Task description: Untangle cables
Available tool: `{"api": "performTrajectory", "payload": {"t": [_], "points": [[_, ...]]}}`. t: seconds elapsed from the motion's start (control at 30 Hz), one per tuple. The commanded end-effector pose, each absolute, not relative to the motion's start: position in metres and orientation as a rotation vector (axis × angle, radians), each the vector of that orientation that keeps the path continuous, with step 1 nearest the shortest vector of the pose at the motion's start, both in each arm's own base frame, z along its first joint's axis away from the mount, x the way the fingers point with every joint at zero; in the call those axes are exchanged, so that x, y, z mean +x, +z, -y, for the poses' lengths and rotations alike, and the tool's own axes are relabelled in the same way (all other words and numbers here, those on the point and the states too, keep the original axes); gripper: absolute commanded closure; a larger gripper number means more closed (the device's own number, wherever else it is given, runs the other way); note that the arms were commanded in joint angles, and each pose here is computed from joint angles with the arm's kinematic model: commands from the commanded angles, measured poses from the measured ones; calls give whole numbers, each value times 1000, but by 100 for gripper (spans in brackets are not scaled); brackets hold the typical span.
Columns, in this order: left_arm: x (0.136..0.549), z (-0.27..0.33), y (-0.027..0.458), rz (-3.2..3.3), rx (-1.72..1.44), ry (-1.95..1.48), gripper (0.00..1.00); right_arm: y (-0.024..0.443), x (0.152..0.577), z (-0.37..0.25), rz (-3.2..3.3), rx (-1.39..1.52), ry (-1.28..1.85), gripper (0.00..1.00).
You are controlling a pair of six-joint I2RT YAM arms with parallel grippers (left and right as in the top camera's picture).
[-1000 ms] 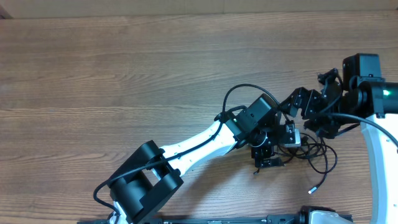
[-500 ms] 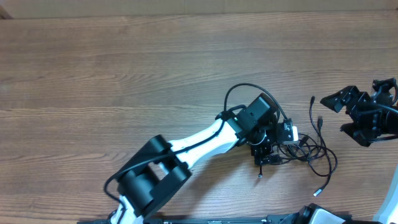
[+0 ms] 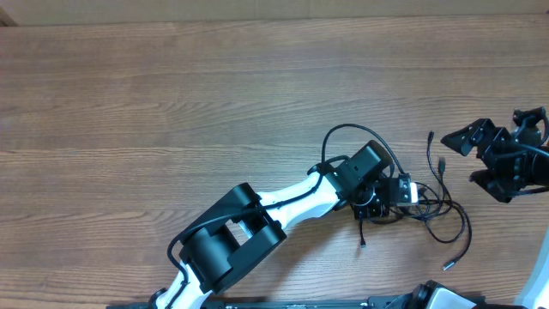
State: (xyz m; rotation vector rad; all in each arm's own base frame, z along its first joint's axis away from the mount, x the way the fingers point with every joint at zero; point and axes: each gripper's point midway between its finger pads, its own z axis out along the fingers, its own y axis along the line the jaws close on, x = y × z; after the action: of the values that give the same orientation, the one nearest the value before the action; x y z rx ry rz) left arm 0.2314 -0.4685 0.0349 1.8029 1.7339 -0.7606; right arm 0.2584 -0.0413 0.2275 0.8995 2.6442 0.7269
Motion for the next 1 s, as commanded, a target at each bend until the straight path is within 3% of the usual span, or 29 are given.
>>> {"api": "performTrajectory", "payload": {"t": [0.0,0.1,0.2,0.4,0.67,0.97], "points": [[242,466,27,-1771,1787,-668,96,230,258,40,-2641,888,741,7],[260,459,39,-1895,1650,-683,96,227,254,43,-2661,903,700,8],[282,443,84,-1901,1545,-680,96,226,248,39,-2701,845,704,9],[315,395,236,-1689,1323,-630,96,236,242,17,-2707,612,857,10],[292,332,391,-1335,1177,-490,96,265,234,-22,-2604,206,974,12],[245,298,486,-1083,1047,-523,96,270,230,-89,-2596,-288,993,16]]}}
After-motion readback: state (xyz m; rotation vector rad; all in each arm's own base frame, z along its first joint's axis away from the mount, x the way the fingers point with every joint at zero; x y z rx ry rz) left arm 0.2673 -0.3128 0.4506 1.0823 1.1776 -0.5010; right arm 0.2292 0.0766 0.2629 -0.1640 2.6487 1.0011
